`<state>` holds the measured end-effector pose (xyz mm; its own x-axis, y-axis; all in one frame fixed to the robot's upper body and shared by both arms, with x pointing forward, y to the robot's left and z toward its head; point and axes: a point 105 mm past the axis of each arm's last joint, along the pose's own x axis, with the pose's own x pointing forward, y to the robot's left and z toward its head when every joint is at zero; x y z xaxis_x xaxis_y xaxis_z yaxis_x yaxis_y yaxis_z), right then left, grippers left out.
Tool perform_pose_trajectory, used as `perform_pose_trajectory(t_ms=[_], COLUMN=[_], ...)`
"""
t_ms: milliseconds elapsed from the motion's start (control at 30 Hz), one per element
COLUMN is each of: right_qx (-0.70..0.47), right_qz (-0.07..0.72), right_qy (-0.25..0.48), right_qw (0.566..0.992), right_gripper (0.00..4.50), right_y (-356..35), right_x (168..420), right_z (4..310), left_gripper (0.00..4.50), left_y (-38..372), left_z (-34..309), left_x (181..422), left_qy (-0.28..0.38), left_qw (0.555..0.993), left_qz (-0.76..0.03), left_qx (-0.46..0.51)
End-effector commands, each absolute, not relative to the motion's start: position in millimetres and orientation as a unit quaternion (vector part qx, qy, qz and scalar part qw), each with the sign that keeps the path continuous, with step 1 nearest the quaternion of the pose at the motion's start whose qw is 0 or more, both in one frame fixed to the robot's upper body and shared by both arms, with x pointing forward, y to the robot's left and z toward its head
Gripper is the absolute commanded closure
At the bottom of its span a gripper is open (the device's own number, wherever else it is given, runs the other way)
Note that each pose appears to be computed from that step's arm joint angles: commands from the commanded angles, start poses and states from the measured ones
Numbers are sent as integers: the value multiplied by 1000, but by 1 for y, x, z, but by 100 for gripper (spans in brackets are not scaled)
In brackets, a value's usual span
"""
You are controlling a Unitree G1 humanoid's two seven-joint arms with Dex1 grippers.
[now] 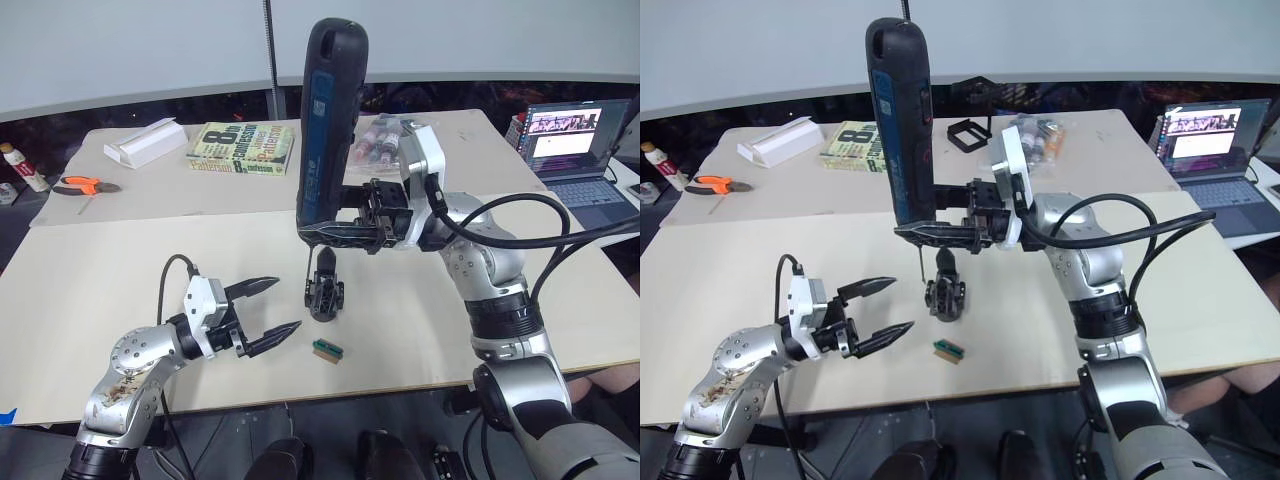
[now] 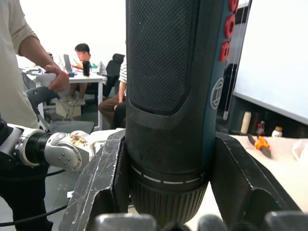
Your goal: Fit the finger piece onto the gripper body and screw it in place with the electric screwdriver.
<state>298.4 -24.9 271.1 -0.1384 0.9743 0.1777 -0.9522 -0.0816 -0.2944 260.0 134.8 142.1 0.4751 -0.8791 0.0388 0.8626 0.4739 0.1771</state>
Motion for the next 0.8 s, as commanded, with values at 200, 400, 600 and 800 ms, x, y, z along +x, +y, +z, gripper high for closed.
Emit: perform_pose_trajectory(t_ms=[200,400,600,800], right_qx=[-40,-45,-49,-48], right_qz=[739,739,739,739], right_qy=[-197,-182,-177,-175], right_qw=[643,647,648,649], right_gripper=[257,257,257,257], right_y=[-23,-28,-32,-33], right_x=[291,295,298,298], right_z=[278,267,262,260], left_gripper=[0,0,0,0], left_y=[132,132,132,131], left_z=[149,148,148,148], left_x=[256,256,256,255], left_qy=[-82,-81,-80,-80], left_qw=[851,850,850,850], left_qz=[-512,-513,-513,-514], left_qx=[83,85,87,86])
